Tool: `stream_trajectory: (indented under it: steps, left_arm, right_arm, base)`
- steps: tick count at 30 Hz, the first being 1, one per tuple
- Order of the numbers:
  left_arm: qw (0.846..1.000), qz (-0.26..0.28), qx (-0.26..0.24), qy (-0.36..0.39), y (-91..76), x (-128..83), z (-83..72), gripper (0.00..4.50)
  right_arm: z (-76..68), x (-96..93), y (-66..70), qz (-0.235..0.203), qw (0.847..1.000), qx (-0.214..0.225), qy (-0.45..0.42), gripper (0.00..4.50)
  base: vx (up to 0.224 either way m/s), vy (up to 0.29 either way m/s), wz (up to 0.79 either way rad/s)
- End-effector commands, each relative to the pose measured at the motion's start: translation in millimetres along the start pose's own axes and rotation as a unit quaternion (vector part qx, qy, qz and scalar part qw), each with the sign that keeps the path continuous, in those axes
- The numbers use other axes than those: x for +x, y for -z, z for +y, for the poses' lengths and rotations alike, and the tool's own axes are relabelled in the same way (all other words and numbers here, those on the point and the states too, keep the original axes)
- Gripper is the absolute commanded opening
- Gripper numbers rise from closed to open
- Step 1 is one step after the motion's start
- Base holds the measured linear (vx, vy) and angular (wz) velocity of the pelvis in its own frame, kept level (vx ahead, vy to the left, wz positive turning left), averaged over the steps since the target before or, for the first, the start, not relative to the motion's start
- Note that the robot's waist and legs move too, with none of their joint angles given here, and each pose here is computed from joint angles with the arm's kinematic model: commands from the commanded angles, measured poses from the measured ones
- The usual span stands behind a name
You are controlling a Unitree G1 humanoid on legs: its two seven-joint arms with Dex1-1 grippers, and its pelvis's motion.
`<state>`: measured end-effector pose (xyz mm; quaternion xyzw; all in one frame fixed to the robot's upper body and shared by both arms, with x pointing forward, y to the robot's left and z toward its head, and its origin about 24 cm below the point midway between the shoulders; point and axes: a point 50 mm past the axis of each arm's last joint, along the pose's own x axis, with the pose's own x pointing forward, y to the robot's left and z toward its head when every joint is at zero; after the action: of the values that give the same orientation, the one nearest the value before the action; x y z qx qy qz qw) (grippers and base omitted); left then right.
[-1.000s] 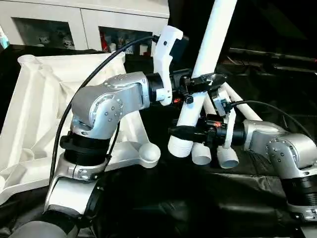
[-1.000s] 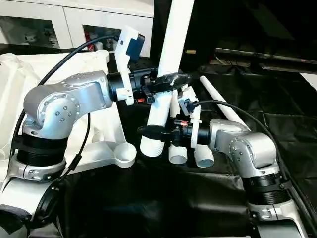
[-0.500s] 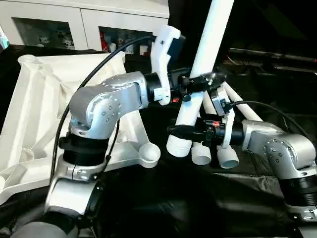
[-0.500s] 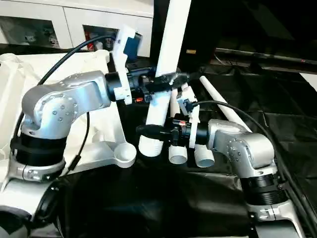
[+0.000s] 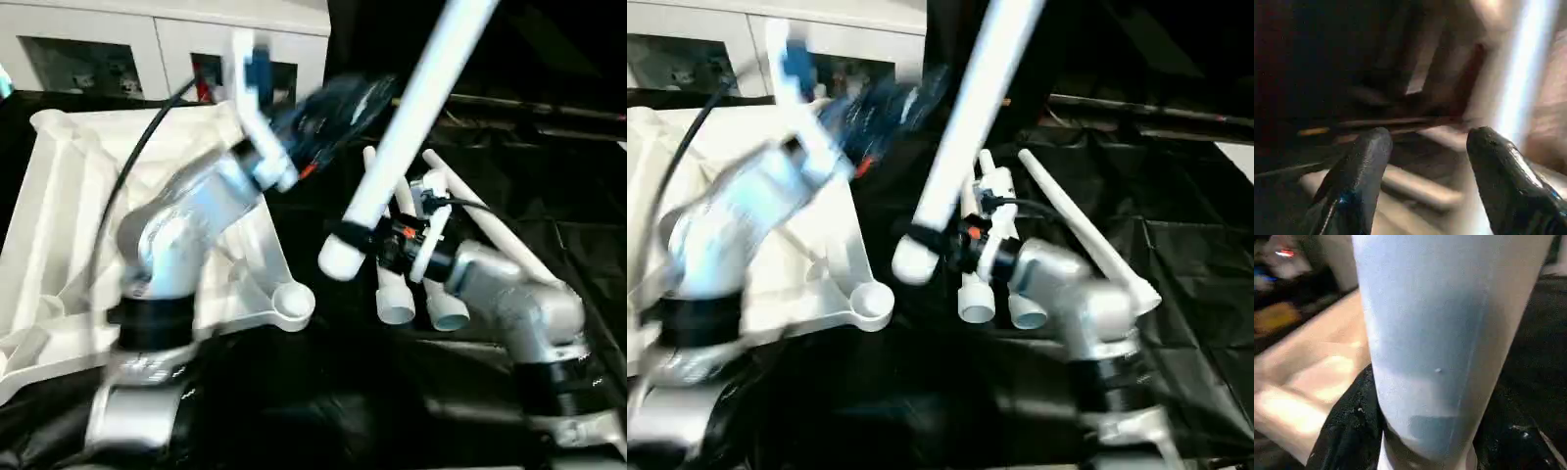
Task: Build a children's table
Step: Pick table leg, then insert table leg to table base
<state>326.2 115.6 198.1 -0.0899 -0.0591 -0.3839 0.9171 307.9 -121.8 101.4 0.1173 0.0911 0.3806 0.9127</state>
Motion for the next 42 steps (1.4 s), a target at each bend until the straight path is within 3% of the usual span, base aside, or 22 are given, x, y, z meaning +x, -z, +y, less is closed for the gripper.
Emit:
stream_trajectory:
  steps: [1, 4, 6, 9, 14, 17, 23, 25, 28, 31, 34, 38, 42]
  left_arm:
    - [0.993, 0.039, 0.067, -0.089, 17.1, -14.0, 20.9, 2.93]
    - [0.972, 0.067, 0.114, -0.193, 36.0, -47.2, 47.2, 2.93]
    - [0.956, 0.076, 0.139, -0.247, 43.4, -64.6, 55.4, 2.93]
    - [0.939, 0.074, 0.143, -0.302, 48.2, -78.6, 61.0, 2.93]
    - [0.923, 0.059, 0.143, -0.353, 57.5, -93.4, 60.4, 2.93]
    - [0.904, 0.071, 0.183, -0.38, 64.9, -101.1, 48.1, 2.93]
    - [0.907, 0.079, 0.144, -0.389, 66.9, -106.4, 45.5, 2.93]
    - [0.901, 0.091, 0.154, -0.396, 68.4, -108.2, 44.0, 2.93]
    - [0.893, 0.103, 0.181, -0.399, 62.4, -113.5, 42.6, 2.93]
    - [0.887, 0.12, 0.196, -0.401, 59.9, -115.3, 42.6, 2.93]
    - [0.893, 0.123, 0.195, -0.386, 57.2, -112.8, 38.9, 2.93]
    - [0.915, 0.119, 0.183, -0.338, 61.2, -105.4, 33.0, 2.93]
    - [0.966, 0.102, 0.135, -0.195, 78.2, -87.9, 20.3, 2.93]
  right_arm:
    - [-9.2, -4.2, 2.4, -0.008, 0.994, -0.056, 0.091, 1.93]
    - [-10.4, -7.1, 11.4, -0.013, 0.987, -0.066, 0.146, 1.93]
    - [-13.2, -10.1, 13.6, -0.037, 0.976, -0.076, 0.202, 1.93]
    - [-13.7, -11.2, 18.0, -0.051, 0.971, -0.061, 0.224, 1.93]
    - [-11.4, -10.7, 22.6, -0.064, 0.966, -0.067, 0.242, 1.93]
    - [-6.6, -4.5, 29.3, -0.05, 0.971, -0.1, 0.212, 1.93]
    - [1.9, 9.5, 28.2, -0.062, 0.981, -0.087, 0.161, 1.93]
    - [2.8, 11.8, 30.2, -0.069, 0.985, -0.051, 0.148, 1.93]
    - [8.5, 21.3, 35.2, -0.045, 0.989, -0.081, 0.113, 1.93]
    - [6.2, 24.2, 37.2, -0.041, 0.991, -0.075, 0.108, 1.93]
    - [-1.8, 25.8, 38.6, -0.031, 0.991, -0.083, 0.101, 1.93]
    - [-8.0, 24.7, 29.8, -0.046, 0.99, -0.081, 0.107, 1.93]
    - [-11.0, 12.7, 13.7, -0.112, 0.988, -0.03, 0.101, 1.93]
  base:
    - [0.0, 0.0, 0.0]
    - [0.0, 0.0, 0.0]
    - [0.0, 0.0, 0.0]
    - [0.0, 0.0, 0.0]
    - [0.0, 0.0, 0.0]
    - [0.0, 0.0, 0.0]
    - [-0.006, -0.083, 0.44]
    - [-0.004, -0.189, 0.46]
    - [-0.02, -0.174, -0.07]
    - [-0.001, -0.034, -0.03]
    - [-0.007, 0.057, 0.04]
    - [-0.022, 0.129, 0.18]
    - [-0.014, 0.035, 0.1]
